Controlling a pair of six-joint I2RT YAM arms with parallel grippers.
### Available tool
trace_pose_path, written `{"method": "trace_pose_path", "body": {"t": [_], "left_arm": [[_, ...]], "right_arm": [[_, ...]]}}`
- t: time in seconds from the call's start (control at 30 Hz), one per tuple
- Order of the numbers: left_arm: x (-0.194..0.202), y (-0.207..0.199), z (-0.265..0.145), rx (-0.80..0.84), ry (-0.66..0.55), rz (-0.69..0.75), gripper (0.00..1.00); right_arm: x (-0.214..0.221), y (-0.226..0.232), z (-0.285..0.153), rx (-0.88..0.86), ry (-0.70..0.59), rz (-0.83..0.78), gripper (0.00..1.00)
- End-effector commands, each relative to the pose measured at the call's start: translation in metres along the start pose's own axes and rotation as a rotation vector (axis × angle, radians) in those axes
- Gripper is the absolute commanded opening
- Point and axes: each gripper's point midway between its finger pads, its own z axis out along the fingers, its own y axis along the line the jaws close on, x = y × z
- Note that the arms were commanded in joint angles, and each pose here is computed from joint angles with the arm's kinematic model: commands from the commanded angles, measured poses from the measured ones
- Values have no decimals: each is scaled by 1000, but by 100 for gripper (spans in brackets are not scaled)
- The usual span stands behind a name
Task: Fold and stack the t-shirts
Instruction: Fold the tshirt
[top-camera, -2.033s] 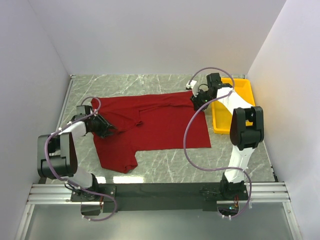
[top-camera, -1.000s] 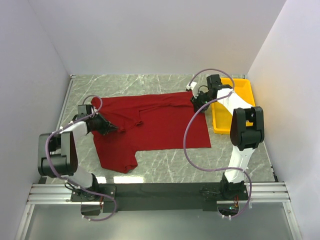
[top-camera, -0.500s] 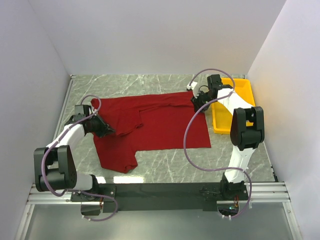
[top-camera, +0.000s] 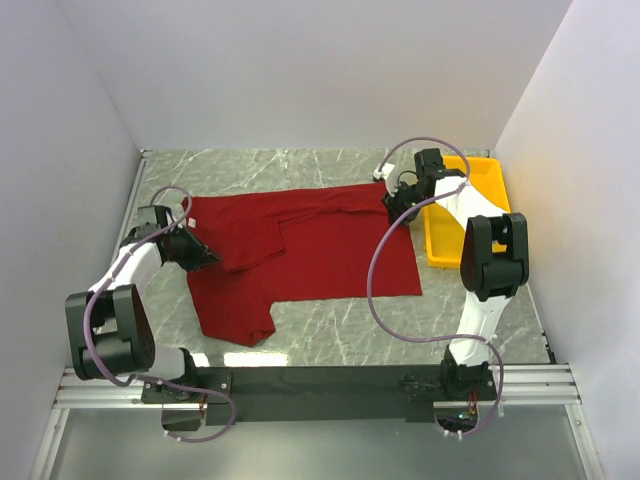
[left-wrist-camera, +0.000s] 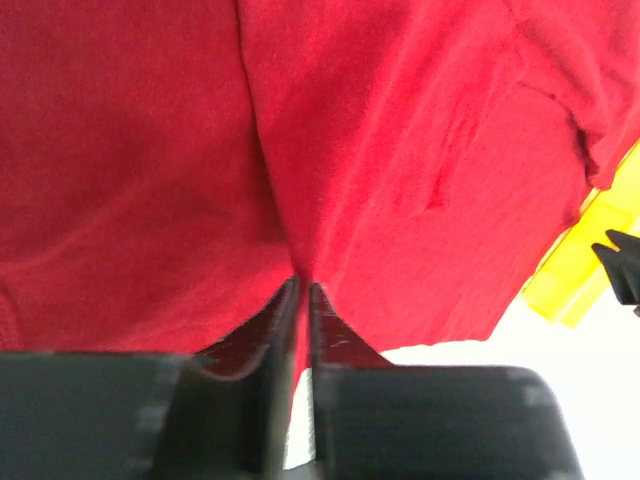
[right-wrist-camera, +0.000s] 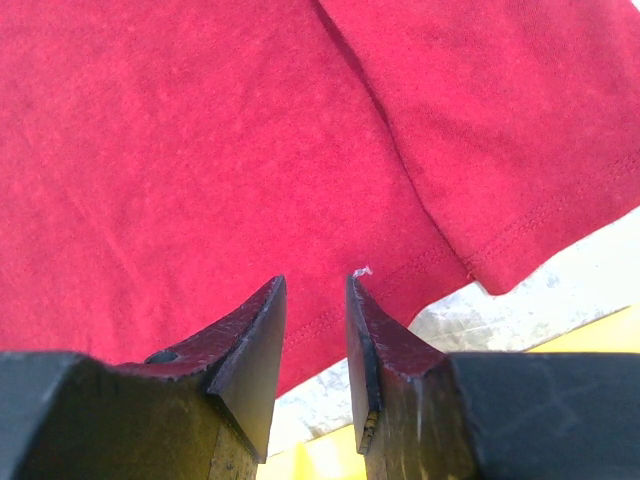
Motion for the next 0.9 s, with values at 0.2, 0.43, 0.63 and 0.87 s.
{"method": "trace_pose_path", "body": {"t": [0.2, 0.43, 0.63, 0.87], "left_arm": [[-54, -8, -47, 6, -219, 115, 51], [-106, -7, -21, 53, -258, 42, 49], [-143, -11, 17, 92, -238, 15, 43], [-158, -8, 46, 86, -183, 9, 41]], "right_arm": [[-40, -23, -5, 41, -31, -194, 40], [-50, -40, 0, 78, -43, -173, 40], [-47, -40, 5, 92, -44, -122, 40], [-42, -40, 7, 105, -34, -91, 40]]}}
